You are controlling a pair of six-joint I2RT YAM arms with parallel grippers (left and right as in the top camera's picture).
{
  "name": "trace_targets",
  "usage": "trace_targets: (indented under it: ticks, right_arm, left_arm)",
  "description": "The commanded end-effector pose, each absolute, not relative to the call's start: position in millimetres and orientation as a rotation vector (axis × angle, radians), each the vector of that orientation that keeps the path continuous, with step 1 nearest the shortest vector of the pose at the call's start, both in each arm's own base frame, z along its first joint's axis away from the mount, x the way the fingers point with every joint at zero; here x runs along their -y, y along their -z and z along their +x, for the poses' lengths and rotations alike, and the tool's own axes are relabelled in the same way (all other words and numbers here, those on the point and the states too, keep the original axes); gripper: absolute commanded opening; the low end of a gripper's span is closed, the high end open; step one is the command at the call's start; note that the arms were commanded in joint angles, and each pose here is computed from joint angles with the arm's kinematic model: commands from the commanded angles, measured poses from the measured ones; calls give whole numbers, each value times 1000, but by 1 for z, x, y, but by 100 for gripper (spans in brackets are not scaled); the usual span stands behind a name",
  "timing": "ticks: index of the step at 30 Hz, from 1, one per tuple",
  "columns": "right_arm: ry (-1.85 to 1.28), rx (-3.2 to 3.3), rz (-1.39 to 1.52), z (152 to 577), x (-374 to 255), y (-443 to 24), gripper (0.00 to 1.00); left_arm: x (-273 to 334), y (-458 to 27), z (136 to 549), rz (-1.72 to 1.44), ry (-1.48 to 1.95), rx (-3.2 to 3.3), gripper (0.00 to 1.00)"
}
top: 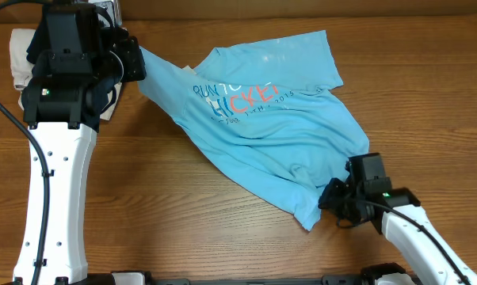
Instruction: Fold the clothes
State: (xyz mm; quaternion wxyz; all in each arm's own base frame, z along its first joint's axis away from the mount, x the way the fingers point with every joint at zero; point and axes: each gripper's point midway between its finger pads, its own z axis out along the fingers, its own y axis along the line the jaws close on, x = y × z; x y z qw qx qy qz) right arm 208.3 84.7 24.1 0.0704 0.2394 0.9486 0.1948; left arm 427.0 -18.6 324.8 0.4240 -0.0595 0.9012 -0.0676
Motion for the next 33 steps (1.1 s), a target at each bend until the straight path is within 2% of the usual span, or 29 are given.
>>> trace_targets:
  ticks: [1, 6, 11, 12, 16, 22, 27, 31, 33]
  right_arm:
    - [-585, -2779, 599, 238, -87, -61, 4]
    - [-462, -2706, 551, 257, -72, -131, 4]
    - [-323, -2518, 537, 273, -35, -238, 4]
    - [-287, -2446, 543, 275, -20, -274, 4]
    - [-217, -2275, 575, 269, 17, -345, 4]
    - [-107, -2053, 669, 243, 67, -421, 4]
    - [-52, -1899, 699, 217, 83, -470, 4]
    - [-13, -1787, 683, 192, 79, -508, 4]
    - [18, -1714, 640, 168, 68, -536, 4]
  left_arm:
    - [13, -338, 428, -143, 141, -2220, 4]
    - [11, -346, 427, -112, 113, -2203, 4]
    - [-1, -376, 415, -121, 28, -2153, 4]
    - [-5, -389, 409, -133, 5, -2127, 4]
    - [-7, -424, 395, -130, -5, -2055, 4]
    - [-8, -491, 364, -86, -25, -1908, 4]
    - [-17, -548, 326, -120, -64, -1757, 4]
    - [-20, -590, 282, -136, -69, -1639, 4]
    - [-23, -613, 244, -146, -71, -1568, 4]
